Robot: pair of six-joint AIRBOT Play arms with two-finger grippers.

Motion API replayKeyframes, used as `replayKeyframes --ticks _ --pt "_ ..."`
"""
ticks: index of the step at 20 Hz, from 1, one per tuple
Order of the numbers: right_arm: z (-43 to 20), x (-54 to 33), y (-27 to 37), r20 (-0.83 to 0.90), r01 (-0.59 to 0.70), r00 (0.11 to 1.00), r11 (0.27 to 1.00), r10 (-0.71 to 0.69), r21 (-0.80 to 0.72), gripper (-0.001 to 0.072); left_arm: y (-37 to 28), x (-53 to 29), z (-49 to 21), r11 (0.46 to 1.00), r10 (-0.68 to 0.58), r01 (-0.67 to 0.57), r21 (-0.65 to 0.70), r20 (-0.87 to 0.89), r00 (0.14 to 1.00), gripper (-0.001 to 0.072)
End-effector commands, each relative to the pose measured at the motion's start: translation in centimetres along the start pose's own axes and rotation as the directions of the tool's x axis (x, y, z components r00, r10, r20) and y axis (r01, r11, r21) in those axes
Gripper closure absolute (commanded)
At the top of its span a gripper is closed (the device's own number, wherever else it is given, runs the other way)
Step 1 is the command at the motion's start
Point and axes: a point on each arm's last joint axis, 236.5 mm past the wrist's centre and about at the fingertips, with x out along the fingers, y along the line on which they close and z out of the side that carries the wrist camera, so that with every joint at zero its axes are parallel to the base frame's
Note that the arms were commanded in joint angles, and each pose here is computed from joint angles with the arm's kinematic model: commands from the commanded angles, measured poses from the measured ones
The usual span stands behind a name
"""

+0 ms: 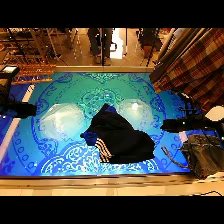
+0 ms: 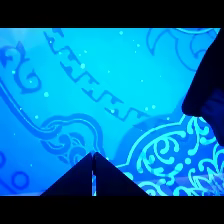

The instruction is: Fold the clothes and pants, and hang the long-sleeved shirts on hangers.

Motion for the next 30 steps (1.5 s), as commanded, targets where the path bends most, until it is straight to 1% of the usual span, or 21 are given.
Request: replayKeyframes --ticks 1,11,15,16,17,18,19,21,23,24,25,26,28,29,30 --pt "0.0 0.0 0.1 0.000 -0.001 1.000 1.000 0.001 -0.001 0.0696 0.0 0.0 0.0 1.000 0.000 0.000 -0.001 0.000 1.000 0.0691" --pt "0.1 0.0 0.0 0.004 0.001 1.000 1.000 -0.001 -0.004 0.0696 0.1 0.1 1.2 1.000 0.005 -0.005 0.001 0.049 0.999 0.0692" --pt "1.2 -0.1 1.7 0.050 -0.074 0.996 0.997 0.073 0.017 0.0696 0.1 1.2 1.3 1.000 0.002 -0.002 -0.001 0.027 1.000 0.0692" --pt "1.3 -0.1 2.3 0.057 -0.099 0.994 0.995 0.098 0.023 0.0696 -0.2 1.8 1.2 1.000 -0.011 0.011 -0.002 0.012 1.000 0.0672" --pt "1.5 -0.2 2.9 0.064 -0.121 0.991 0.992 0.119 0.027 0.0696 -0.8 2.3 1.2 0.999 -0.039 0.039 -0.006 0.001 0.999 0.0482" --pt "1.7 -0.3 3.2 0.071 -0.138 0.988 0.990 0.136 0.031 0.0696 -1.8 2.9 1.3 0.997 -0.081 0.081 -0.015 -0.006 0.997 0.0025" --pt "1.8 -0.3 3.6 0.075 -0.154 0.986 0.987 0.152 0.034 0.0696 -3.2 3.5 1.5 0.989 -0.146 0.146 -0.035 -0.011 0.989 0.0006" --pt "3.1 -0.7 4.7 0.129 -0.204 0.972 0.978 0.196 0.045 0.0696 -6.7 4.9 2.2 0.954 -0.299 0.299 -0.026 -0.019 0.954 0.0010" --pt "3.7 -0.7 4.8 0.155 -0.204 0.968 0.979 0.198 0.021 0.0696 -10.7 6.3 2.5 0.881 -0.473 0.474 0.000 -0.047 0.880 0.0010" --pt "3.5 -0.6 4.0 0.149 -0.167 0.975 0.986 0.168 -0.019 0.0696 -12.5 6.8 2.0 0.832 -0.552 0.554 0.004 -0.086 0.829 0.0010" --pt "3.3 -0.5 2.5 0.143 -0.115 0.983 0.993 0.116 -0.012 0.0696 -13.5 7.4 1.2 0.797 -0.600 0.604 -0.009 -0.134 0.789 0.0010" --pt "3.2 -0.6 1.2 0.141 -0.081 0.987 0.997 0.080 0.002 0.0696 -13.9 8.5 0.2 0.781 -0.618 0.624 -0.030 -0.187 0.764 0.0011" --pt "2.3 -0.5 -1.7 0.126 -0.024 0.992 0.999 0.018 0.045 0.0697 -13.6 11.1 -1.7 0.776 -0.625 0.625 -0.092 -0.249 0.740 0.0014" --pt "0.7 0.1 -3.1 0.087 -0.014 0.996 0.997 0.008 0.074 0.0696 -13.4 12.4 -2.6 0.767 -0.638 0.630 -0.124 -0.256 0.727 0.0014" --pt "-1.3 1.0 -4.2 0.041 -0.027 0.999 0.992 0.022 0.121 0.0679 -13.5 13.5 -3.6 0.749 -0.661 0.644 -0.157 -0.252 0.707 0.0014"
